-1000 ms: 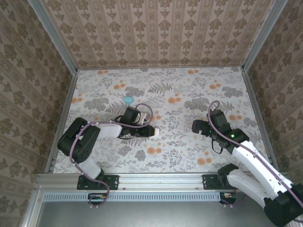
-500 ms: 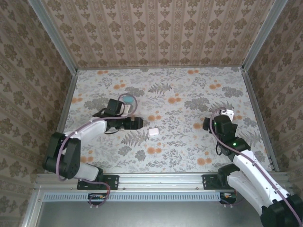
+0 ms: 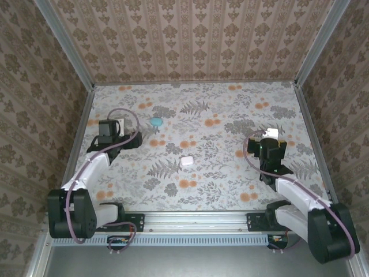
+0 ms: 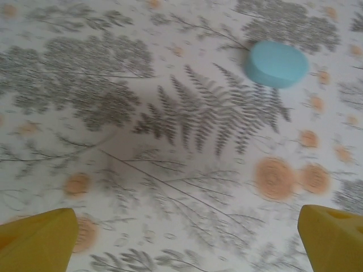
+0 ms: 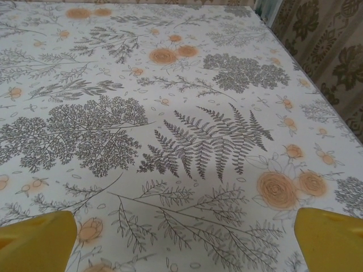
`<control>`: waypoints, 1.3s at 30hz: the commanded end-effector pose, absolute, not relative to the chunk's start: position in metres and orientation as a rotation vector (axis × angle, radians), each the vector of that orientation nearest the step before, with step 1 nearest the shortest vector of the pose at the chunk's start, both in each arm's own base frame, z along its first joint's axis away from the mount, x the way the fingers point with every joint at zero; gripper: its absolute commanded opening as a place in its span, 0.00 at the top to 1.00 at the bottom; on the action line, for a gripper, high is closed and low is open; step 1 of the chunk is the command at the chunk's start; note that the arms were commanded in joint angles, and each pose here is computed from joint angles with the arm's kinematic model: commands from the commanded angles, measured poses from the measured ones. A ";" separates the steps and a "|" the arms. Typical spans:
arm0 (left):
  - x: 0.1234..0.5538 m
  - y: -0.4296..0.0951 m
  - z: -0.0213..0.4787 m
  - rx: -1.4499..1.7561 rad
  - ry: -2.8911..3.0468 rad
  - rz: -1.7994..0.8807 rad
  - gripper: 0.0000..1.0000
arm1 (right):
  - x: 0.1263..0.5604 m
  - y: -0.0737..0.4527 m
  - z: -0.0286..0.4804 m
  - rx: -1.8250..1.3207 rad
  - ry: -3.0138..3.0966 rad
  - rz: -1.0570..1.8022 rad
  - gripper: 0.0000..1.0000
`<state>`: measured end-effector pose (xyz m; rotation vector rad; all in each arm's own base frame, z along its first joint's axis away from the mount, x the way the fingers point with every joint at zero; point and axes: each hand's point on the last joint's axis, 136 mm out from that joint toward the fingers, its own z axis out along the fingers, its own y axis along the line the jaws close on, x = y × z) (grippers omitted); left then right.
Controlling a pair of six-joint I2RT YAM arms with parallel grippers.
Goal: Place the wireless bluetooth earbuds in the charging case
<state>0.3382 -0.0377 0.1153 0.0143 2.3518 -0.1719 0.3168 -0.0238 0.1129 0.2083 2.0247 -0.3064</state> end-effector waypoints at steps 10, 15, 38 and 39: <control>0.360 0.010 0.112 0.043 2.025 0.213 0.00 | 0.371 -0.022 0.131 0.175 1.870 -0.185 0.00; 0.373 0.003 0.123 0.072 1.901 0.159 0.00 | 0.382 -0.026 0.120 0.201 1.837 -0.164 0.00; 0.398 0.003 0.093 0.048 1.936 0.115 0.00 | 0.393 -0.026 0.101 0.198 1.881 -0.162 0.00; 0.398 0.003 0.093 0.049 1.936 0.117 0.00 | 0.393 -0.026 0.100 0.197 1.881 -0.162 0.00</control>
